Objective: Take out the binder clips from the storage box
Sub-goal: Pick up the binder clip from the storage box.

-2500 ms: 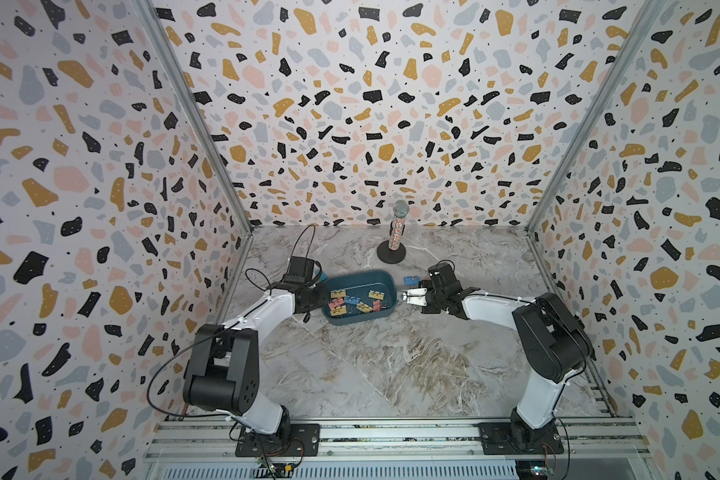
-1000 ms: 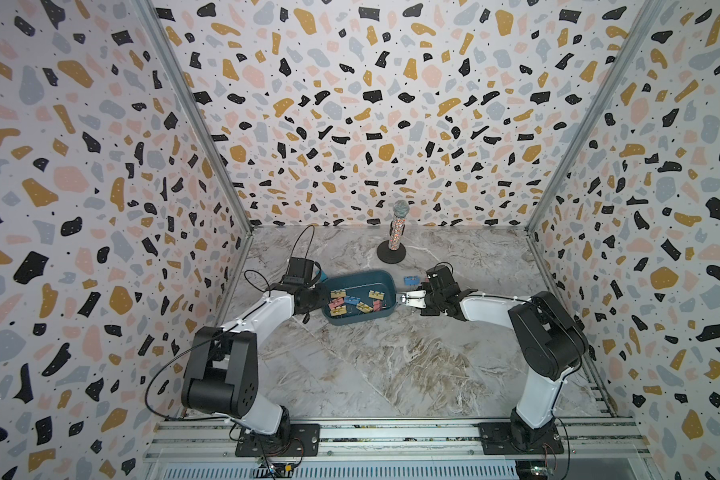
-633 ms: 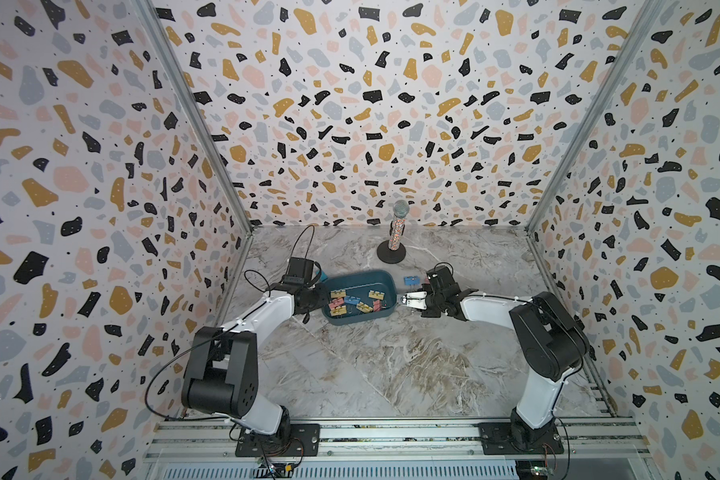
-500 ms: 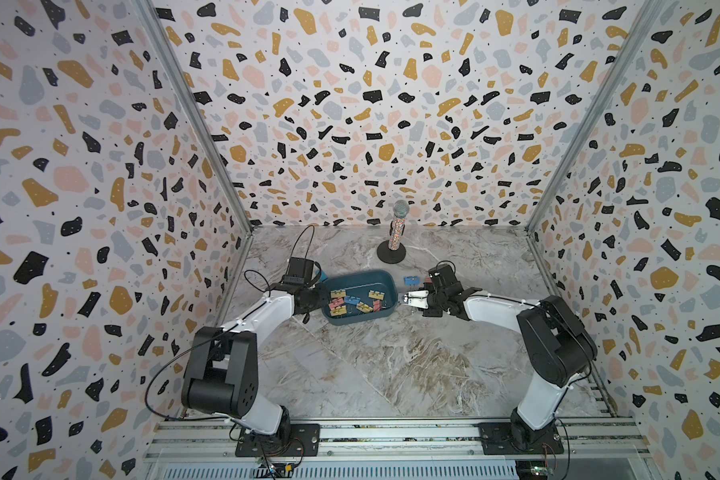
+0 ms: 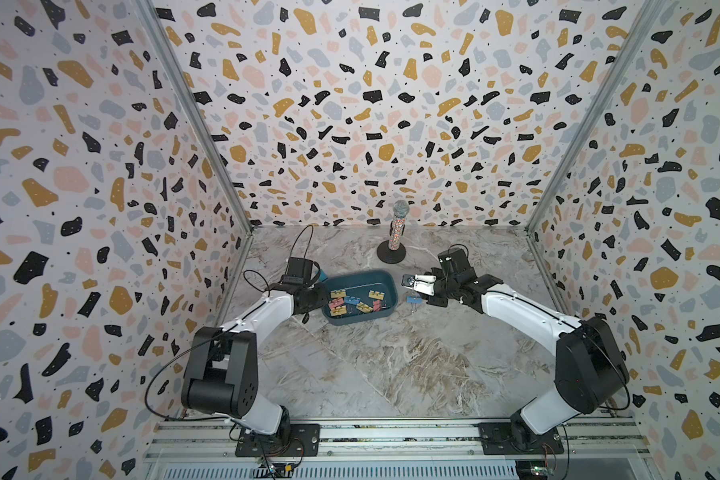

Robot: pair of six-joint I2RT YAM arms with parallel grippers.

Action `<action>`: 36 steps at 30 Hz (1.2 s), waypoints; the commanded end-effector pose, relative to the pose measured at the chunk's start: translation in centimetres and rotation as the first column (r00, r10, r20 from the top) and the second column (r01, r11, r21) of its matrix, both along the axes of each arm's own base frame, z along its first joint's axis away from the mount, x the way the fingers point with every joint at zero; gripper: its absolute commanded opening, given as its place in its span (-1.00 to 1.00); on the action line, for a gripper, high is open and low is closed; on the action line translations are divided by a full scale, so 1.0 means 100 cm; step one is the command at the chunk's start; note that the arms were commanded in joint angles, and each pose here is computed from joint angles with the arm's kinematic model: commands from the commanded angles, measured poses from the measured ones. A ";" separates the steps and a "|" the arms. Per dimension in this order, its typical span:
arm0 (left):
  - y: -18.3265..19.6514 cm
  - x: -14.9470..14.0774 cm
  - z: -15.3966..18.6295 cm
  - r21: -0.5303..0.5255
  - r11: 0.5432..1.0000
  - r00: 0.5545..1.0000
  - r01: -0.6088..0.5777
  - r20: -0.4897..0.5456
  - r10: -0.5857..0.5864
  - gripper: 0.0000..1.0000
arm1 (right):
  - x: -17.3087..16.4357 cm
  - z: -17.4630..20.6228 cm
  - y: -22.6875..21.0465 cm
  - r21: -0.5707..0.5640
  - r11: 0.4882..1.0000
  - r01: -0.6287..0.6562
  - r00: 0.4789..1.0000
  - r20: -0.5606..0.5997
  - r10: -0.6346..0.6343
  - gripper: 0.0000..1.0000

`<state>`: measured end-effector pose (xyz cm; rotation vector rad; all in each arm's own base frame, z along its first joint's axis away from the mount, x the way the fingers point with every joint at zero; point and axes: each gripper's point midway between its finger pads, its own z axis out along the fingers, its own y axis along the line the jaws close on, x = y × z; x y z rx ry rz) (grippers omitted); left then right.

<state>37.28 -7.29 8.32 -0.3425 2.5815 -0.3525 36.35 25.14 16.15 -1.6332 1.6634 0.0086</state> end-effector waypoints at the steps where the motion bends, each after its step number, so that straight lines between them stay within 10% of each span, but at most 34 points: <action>1: 0.004 0.002 0.008 0.003 1.000 1.000 -0.012 0.023 0.012 -0.48 | -0.012 0.037 0.009 0.107 0.994 0.004 0.999 -0.038 0.000 -0.26; 13: 0.007 -0.001 0.012 0.008 0.999 0.999 -0.033 0.031 0.032 -0.48 | -0.021 0.067 0.049 0.292 0.955 -0.053 0.980 -0.171 0.107 -0.30; 36: 0.005 0.003 0.002 0.008 1.000 1.000 -0.024 0.001 0.023 -0.48 | 0.000 -0.022 0.120 -0.001 0.994 -0.109 0.963 -0.249 0.106 -0.46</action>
